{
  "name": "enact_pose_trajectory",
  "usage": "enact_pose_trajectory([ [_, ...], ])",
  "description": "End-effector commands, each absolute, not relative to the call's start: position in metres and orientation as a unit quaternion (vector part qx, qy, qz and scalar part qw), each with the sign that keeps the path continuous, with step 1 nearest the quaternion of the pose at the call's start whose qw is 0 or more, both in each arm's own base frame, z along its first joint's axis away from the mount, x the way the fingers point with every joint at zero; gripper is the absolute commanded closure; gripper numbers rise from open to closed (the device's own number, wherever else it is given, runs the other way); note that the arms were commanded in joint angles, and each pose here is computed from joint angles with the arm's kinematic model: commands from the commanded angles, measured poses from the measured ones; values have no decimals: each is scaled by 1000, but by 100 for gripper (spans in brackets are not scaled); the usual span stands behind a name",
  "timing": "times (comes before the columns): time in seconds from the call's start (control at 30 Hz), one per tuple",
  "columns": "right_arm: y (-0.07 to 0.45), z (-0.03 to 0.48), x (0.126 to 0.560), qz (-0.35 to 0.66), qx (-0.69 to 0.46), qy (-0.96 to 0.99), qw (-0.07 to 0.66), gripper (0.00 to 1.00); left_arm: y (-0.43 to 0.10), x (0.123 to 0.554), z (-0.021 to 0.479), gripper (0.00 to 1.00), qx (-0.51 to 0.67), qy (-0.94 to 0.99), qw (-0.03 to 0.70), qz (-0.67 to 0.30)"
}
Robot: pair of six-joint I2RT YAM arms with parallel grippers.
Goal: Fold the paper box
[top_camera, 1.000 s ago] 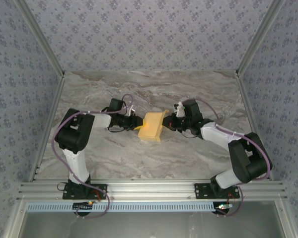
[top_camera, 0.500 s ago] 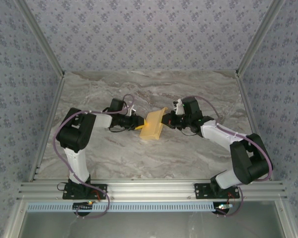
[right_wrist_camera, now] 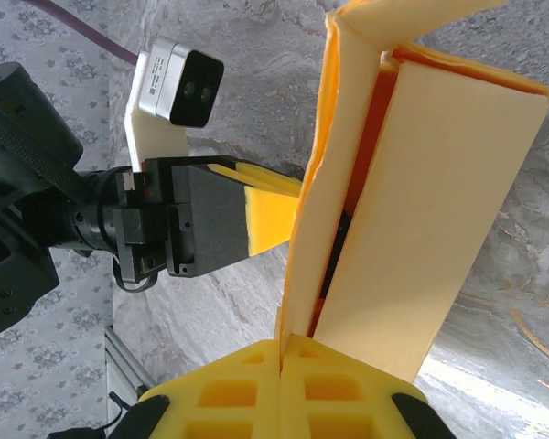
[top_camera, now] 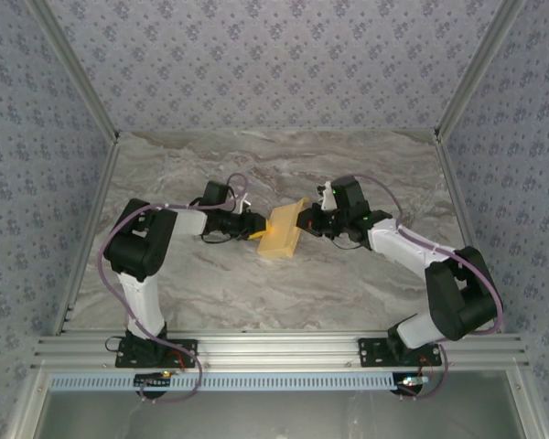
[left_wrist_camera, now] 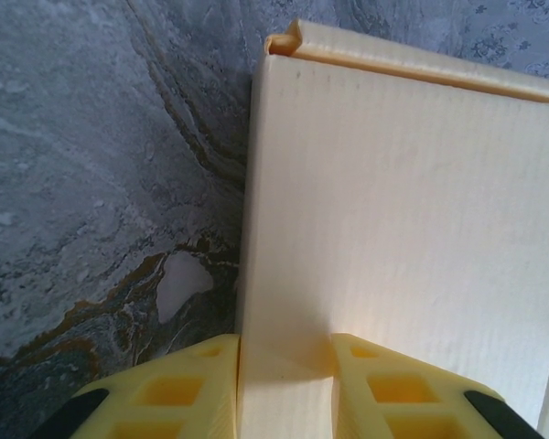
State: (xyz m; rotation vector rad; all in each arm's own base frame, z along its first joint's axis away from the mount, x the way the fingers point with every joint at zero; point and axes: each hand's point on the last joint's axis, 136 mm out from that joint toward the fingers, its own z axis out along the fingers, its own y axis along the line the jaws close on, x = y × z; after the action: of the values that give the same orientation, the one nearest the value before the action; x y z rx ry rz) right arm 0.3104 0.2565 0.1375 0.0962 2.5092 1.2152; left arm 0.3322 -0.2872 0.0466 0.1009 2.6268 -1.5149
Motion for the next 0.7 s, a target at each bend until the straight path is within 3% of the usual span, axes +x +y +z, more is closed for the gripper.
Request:
enact_pose_trajectory([
  [0.0, 267, 148, 312, 433, 8, 881, 191, 94, -291, 314, 23, 72, 32, 883, 18, -467],
  [0.67, 262, 112, 314, 370, 27, 914, 168, 94, -291, 320, 32, 68, 38, 885, 31, -463],
])
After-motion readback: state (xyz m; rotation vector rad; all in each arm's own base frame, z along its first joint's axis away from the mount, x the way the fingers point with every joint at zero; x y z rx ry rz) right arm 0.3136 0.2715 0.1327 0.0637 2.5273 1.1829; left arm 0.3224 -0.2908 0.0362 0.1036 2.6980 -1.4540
